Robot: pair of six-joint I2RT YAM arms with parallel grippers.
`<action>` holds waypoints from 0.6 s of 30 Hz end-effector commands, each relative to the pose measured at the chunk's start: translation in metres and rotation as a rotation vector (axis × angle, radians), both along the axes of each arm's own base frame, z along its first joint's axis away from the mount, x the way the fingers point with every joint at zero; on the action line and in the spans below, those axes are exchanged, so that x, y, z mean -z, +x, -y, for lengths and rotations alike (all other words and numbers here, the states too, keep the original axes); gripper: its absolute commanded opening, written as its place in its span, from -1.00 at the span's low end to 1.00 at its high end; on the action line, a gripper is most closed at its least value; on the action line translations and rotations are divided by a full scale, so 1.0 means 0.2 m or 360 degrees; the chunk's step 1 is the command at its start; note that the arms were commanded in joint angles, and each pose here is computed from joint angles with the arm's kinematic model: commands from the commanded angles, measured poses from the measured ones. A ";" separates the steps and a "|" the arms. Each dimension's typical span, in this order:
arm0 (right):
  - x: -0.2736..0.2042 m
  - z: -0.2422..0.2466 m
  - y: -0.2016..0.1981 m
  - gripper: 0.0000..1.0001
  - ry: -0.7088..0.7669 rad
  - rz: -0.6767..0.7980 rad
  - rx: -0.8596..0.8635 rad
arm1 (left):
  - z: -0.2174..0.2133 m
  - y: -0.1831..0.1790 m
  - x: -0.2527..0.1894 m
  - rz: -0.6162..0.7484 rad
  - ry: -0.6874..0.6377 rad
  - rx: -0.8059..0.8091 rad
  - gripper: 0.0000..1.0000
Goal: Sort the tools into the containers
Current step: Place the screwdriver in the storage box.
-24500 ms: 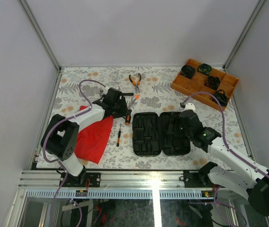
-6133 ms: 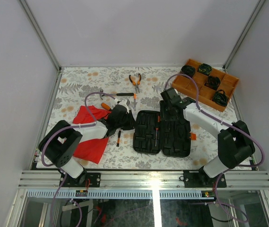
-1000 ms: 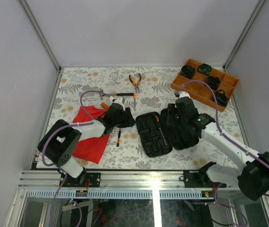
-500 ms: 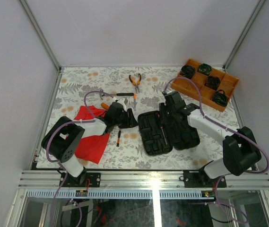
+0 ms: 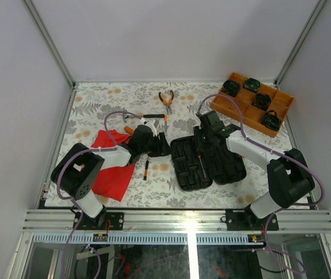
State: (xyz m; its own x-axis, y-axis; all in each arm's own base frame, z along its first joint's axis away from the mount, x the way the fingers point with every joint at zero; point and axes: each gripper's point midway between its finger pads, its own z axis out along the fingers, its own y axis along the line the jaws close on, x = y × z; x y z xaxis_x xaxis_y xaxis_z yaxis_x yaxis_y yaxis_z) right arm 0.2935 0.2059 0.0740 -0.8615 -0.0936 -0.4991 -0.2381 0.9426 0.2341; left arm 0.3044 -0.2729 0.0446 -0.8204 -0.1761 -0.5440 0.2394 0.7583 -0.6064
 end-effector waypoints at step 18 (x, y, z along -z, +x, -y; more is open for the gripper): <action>0.10 0.00 0.09 -0.41 -0.0165 -0.0030 -0.0055 | 0.07 0.07 0.02 -0.0026 -0.0012 0.0053 -0.07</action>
State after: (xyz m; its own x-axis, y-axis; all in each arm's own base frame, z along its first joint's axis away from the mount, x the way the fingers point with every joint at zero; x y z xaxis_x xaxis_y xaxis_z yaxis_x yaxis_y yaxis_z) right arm 0.3013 0.2042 0.0483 -0.8812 -0.1514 -0.4479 -0.2513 0.9524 0.1724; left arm 0.3112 -0.2817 0.0322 -0.8455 -0.1576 -0.5102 0.2268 0.7590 -0.6103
